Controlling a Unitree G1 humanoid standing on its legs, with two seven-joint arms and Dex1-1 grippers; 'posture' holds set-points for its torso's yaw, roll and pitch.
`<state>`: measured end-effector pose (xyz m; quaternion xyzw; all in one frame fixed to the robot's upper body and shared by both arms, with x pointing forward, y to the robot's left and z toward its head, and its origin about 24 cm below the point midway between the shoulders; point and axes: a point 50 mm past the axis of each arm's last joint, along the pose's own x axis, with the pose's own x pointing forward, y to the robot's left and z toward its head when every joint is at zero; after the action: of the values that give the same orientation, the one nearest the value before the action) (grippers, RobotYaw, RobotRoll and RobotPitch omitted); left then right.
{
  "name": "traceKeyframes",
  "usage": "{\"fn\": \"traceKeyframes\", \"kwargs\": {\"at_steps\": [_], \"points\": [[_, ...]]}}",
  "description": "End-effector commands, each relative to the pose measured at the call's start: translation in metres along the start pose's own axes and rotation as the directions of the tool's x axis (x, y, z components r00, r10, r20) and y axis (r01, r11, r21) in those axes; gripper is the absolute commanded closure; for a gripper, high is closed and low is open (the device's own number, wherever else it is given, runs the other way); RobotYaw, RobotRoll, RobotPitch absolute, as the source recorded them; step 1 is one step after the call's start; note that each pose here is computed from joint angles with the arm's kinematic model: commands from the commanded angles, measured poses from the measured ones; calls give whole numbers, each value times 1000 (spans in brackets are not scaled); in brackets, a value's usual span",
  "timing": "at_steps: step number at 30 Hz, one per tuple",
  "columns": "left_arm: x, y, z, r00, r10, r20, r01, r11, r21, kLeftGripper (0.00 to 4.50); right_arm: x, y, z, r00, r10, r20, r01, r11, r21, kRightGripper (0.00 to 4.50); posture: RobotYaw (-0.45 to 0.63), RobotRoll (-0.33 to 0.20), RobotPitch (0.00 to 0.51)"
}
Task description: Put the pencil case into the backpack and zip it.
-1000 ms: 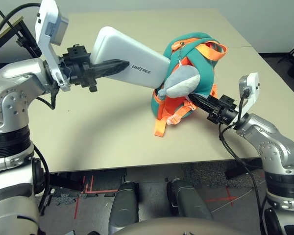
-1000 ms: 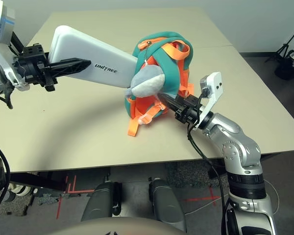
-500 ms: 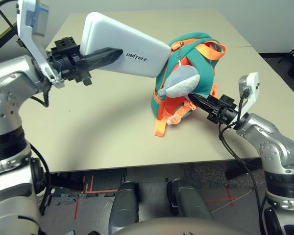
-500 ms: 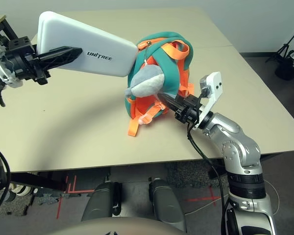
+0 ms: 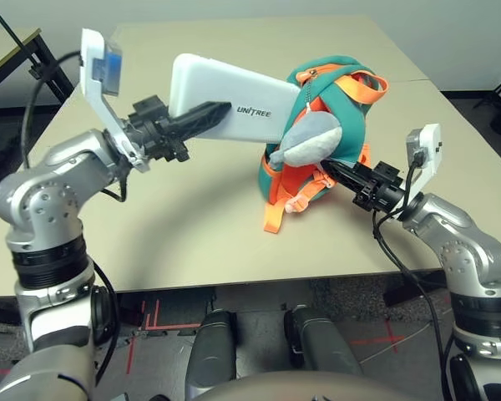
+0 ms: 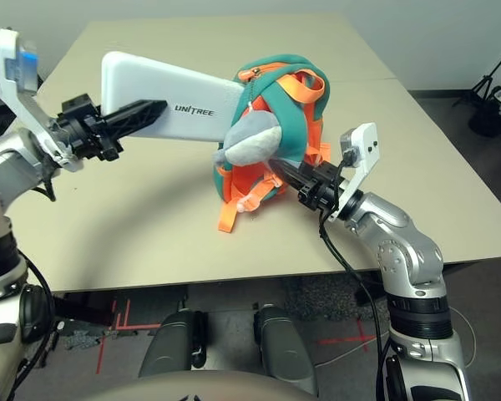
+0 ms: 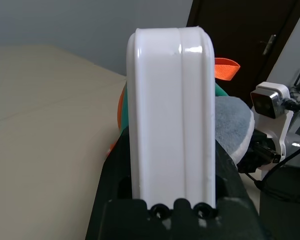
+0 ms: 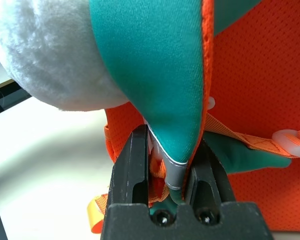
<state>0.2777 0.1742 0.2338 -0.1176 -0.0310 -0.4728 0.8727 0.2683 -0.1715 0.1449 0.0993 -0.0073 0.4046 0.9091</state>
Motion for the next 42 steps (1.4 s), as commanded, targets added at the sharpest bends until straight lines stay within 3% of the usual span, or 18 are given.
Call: {"fn": "traceKeyframes", "kwargs": {"at_steps": [1, 12, 21, 30, 35, 42], "points": [[10, 2, -12, 1000, -18, 10, 18, 999, -30, 3172, 4, 4, 0, 1000, 28, 2, -28, 1000, -7, 3821, -86, 0, 83], [57, 16, -35, 999, -38, 10, 38, 999, -23, 3172, 4, 5, -1, 1000, 25, 9, -25, 1000, -14, 3821, -104, 0, 76], [89, 5, -49, 990, -142, -19, 142, 990, -7, 3172, 1, 5, -1, 1000, 14, 9, -14, 1000, -22, 3838, -130, 0, 69], [72, -1, -38, 973, -219, -78, 220, 975, 8, 3172, 0, 3, -1, 1000, 11, 5, -11, 999, -31, 3839, -118, 0, 68], [52, -4, -40, 960, -210, -187, 221, 974, 40, 3172, 3, 2, 0, 1000, 22, 1, -22, 999, -32, 3856, -103, 0, 69], [59, 1, -47, 980, -147, -133, 155, 987, 52, 3173, 6, 3, -1, 999, 37, 0, -37, 999, -30, 3857, -98, 0, 69]]}}
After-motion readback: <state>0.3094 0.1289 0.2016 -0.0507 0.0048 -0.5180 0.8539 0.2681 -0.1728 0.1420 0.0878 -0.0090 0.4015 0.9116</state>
